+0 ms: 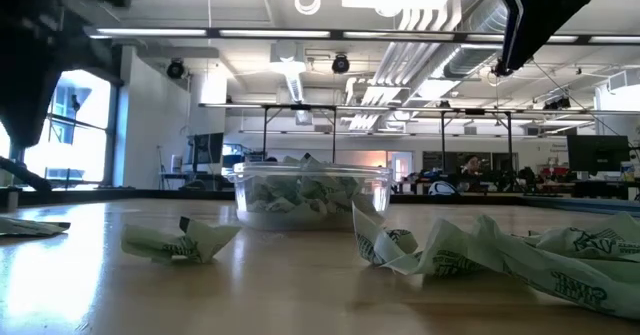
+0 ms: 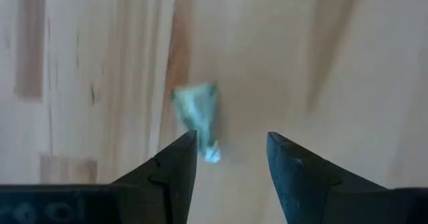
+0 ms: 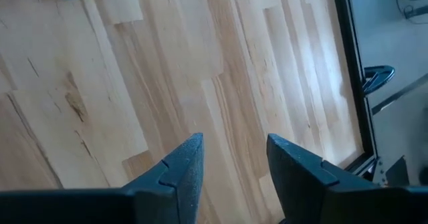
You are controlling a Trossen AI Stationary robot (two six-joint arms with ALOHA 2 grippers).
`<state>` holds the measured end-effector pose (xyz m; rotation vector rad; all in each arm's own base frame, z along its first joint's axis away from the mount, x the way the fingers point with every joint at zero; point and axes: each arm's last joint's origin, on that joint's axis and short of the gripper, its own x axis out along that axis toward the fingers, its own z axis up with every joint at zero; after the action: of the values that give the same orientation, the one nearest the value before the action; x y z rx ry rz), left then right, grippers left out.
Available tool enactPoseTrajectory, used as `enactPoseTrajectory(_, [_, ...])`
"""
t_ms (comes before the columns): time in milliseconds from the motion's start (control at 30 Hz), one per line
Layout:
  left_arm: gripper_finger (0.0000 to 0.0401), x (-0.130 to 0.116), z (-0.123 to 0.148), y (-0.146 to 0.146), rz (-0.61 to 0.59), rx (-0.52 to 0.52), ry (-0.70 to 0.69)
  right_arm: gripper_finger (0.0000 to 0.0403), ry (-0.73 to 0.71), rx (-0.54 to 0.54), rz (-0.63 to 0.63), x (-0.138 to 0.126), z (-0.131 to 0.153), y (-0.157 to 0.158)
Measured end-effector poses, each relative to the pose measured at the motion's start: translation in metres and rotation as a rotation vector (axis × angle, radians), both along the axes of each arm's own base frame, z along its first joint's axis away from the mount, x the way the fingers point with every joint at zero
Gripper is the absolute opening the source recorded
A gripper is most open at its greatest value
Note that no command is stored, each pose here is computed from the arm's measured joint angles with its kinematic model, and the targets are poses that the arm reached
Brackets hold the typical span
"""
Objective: Pick and place Stevia / Truvia into bins
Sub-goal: Put the green stevia packet into the transparent bin
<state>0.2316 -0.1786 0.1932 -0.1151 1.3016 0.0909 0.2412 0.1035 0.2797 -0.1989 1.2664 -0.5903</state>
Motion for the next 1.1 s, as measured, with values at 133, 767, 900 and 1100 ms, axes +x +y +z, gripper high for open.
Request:
enactPoseTrajectory(133, [0.0216,-0.012,-0.023,0.005,0.070,0.008,0.034,0.0158,0.003,0.003,0.003,0.000,0.000,0.000])
enactPoseTrajectory(767, [0.0020,0.014,-0.052,0.060,0.154,0.015,-0.059,0.0150,-0.009,-0.010,-0.020,-0.001,0.000,0.000])
enactPoseTrajectory(900, [0.0034,0.031,-0.031,0.076,0.180,-0.045,-0.102,0.0145,-0.001,-0.053,0.007,-0.006,0.001,0.004])
enactPoseTrajectory(1100, [0.0020,0.057,0.029,0.080,0.092,-0.120,-0.327,0.0142,-0.018,-0.060,-0.023,-0.014,0.002,0.013])
